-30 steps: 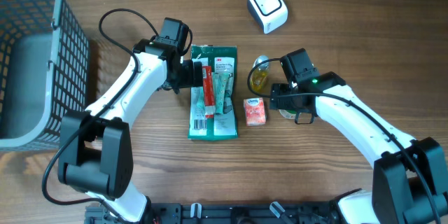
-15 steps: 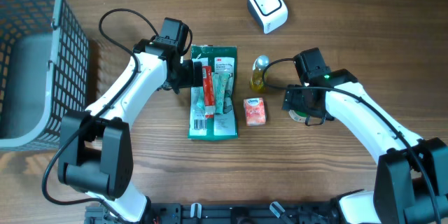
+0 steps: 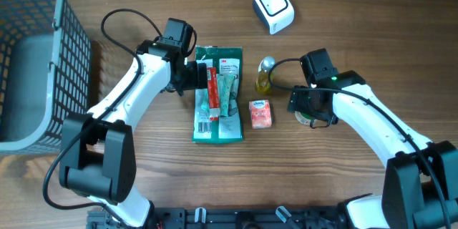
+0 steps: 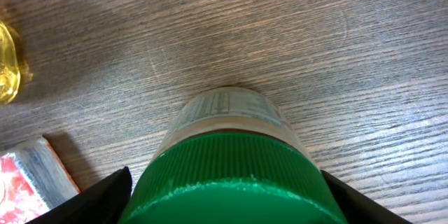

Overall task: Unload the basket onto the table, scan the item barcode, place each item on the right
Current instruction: 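Close the right gripper around the green-lidded jar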

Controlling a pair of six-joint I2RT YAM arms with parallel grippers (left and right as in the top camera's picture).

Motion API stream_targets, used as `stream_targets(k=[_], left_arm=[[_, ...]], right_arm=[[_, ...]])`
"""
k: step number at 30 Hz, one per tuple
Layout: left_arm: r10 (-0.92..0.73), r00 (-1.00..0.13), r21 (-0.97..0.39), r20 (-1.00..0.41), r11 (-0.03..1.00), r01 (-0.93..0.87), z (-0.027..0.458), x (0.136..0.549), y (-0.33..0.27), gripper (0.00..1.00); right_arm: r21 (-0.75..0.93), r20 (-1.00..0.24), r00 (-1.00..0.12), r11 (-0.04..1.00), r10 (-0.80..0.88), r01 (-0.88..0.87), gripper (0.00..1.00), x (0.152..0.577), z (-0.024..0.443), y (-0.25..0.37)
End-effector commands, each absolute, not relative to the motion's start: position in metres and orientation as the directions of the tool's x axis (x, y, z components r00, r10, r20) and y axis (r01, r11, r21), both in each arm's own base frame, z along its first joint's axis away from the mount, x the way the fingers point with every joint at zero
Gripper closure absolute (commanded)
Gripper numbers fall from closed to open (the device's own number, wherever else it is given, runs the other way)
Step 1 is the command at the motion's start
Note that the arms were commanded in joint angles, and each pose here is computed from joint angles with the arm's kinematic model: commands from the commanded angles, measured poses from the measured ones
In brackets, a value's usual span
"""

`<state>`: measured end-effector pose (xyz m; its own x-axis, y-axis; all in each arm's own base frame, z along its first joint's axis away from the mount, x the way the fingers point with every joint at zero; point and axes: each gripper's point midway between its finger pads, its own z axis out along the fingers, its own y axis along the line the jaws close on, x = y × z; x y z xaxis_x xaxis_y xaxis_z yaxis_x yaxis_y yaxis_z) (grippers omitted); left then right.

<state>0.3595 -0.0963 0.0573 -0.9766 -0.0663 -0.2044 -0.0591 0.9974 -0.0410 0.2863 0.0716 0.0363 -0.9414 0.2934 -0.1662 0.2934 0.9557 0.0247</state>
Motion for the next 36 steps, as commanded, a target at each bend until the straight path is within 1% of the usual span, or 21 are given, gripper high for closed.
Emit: stream_targets(k=[1,9,16,21,23,25,27,28,30,32,36], left_arm=[[-0.065,-0.974,-0.039,-0.216,0.998,-0.058,0.061,0.358,-0.096,0.0],[-0.065,-0.974,-0.039,-0.216,0.998,-0.058,0.061,0.358,-0.096,0.0],[-0.065,-0.974,-0.039,-0.216,0.998,-0.058,0.061,0.358,-0.096,0.0],[-0.065,-0.974,-0.039,-0.216,0.998,-0.058,0.061,0.358,-0.096,0.0],[-0.065,-0.974,-0.039,-0.216,0.998,-0.058,0.061,0.358,-0.096,0.0],[-0.065,-0.974,-0.039,-0.216,0.998,-0.058,0.061,0.358,-0.096,0.0],[-0.065,-0.974,-0.039,-0.216,0.998,-0.058,0.061,0.358,-0.096,0.0],[-0.065,-0.974,-0.039,-0.216,0.998,-0.058,0.061,0.358,-0.096,0.0],[-0.065,-0.974,-0.039,-0.216,0.998,-0.058,0.061,0.358,-0.096,0.0],[-0.065,-0.974,-0.039,-0.216,0.998,-0.058,0.061,0.358,-0.096,0.0],[-0.065,-0.974,-0.039,-0.216,0.998,-0.058,0.061,0.358,-0.096,0.0]], right_arm=[[0.014,-0.174,-0.931,0.946,0.32,0.323,0.18,0.289,0.035,0.068],[-0.007,-0.131,-0.939,0.947,0.319,0.323,0.17,0.287,0.018,0.069],[0.005,-0.149,-0.936,0.947,0.318,0.321,0.18,0.293,0.018,0.07],[0.0,-0.14,-0.937,0.946,0.321,0.324,0.19,0.291,0.018,0.068],[0.015,-0.104,-0.935,0.941,0.338,0.338,0.19,0.286,0.018,0.067],[0.089,-0.048,-0.948,0.946,0.316,0.311,0.2,0.283,0.019,0.074],[0.149,0.007,-0.947,0.936,0.321,0.318,0.26,0.278,0.02,0.077],[0.145,0.016,-0.944,0.933,0.329,0.328,0.28,0.276,0.019,0.074],[0.133,0.032,-0.94,0.93,0.34,0.341,0.28,0.272,0.019,0.07],[0.132,0.026,-0.94,0.931,0.341,0.341,0.28,0.274,0.019,0.069],[0.096,-0.033,-0.941,0.938,0.338,0.334,0.27,0.283,0.019,0.06]])
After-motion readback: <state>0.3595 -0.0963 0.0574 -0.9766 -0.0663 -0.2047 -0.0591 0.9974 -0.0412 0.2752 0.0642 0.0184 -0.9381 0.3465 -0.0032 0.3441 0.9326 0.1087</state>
